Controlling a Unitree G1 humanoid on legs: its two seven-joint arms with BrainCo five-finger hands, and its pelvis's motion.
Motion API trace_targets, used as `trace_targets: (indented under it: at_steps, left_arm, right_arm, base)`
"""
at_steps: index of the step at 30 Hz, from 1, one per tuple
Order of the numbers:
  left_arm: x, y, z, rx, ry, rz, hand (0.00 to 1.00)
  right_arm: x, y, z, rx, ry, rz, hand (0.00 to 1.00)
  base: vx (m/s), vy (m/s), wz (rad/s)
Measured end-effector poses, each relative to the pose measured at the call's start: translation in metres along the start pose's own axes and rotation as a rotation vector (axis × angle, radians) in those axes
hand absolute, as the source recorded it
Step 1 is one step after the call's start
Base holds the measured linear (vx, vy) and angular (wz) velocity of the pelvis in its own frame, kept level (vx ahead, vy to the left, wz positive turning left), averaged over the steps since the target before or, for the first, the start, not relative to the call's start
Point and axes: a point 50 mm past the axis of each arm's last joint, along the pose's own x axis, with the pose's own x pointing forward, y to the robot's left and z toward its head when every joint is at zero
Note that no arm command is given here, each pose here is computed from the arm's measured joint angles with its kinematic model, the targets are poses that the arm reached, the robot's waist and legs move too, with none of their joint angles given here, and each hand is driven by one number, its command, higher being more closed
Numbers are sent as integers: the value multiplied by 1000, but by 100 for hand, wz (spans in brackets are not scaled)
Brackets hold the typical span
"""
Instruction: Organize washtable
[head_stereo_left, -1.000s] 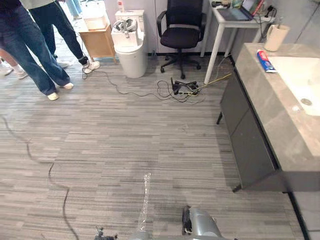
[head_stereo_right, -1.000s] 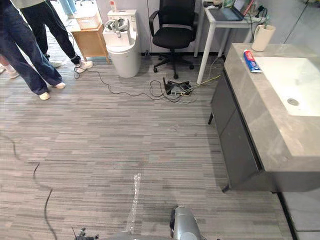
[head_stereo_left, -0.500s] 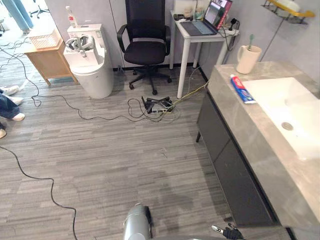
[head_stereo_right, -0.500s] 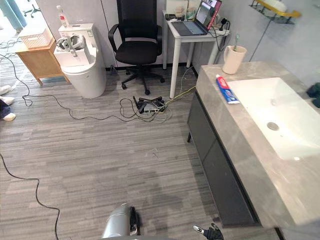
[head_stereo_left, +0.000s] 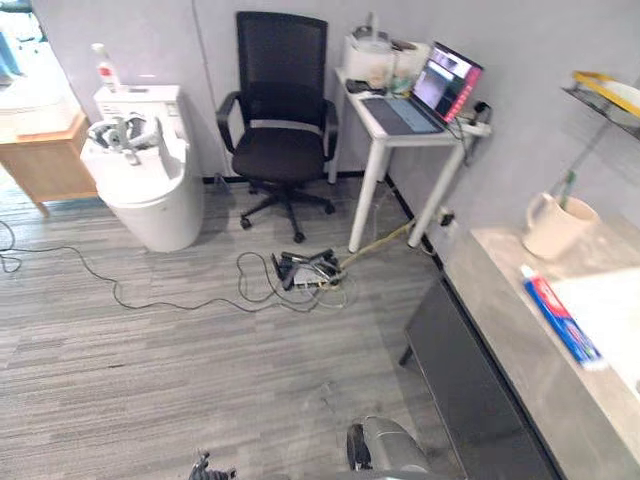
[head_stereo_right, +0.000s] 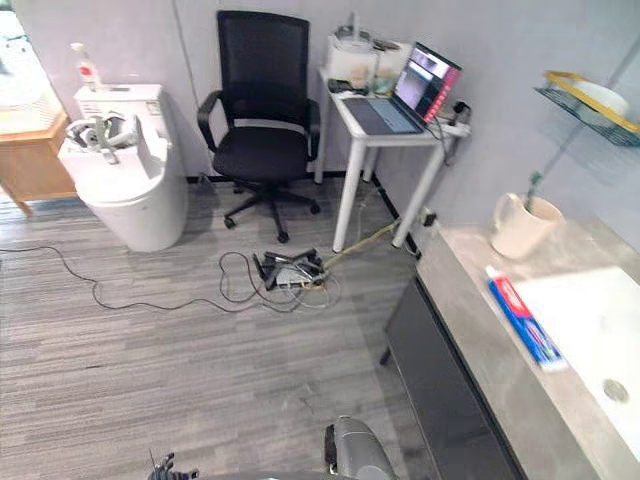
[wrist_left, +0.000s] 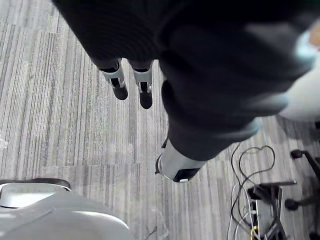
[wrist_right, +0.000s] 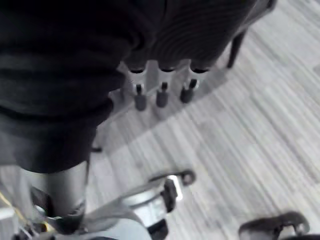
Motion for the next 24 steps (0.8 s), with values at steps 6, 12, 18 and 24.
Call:
trace_targets:
  at_steps: [6, 12, 18, 24]
  left_arm:
    - [-14, -13, -32, -70, 100, -22, 0]
    - [-8, -10, -18, -47, 56, -23, 0]
    - [-3, -6, -8, -51, 33, -5, 0]
    - [8, -16, 34, -55, -72, -28, 0]
  right_arm:
    - [0, -27, 5, -51, 7, -59, 0]
    - [4, -15, 18, -84, -21, -38, 0]
    - [3, -10, 10, -125, 5, -20, 0]
    - [0, -17, 1, 19, 15, -60, 0]
  base:
    - [598, -126, -10]
    - [350, 25, -69]
    - [130, 348, -173]
    - [-33, 179, -197]
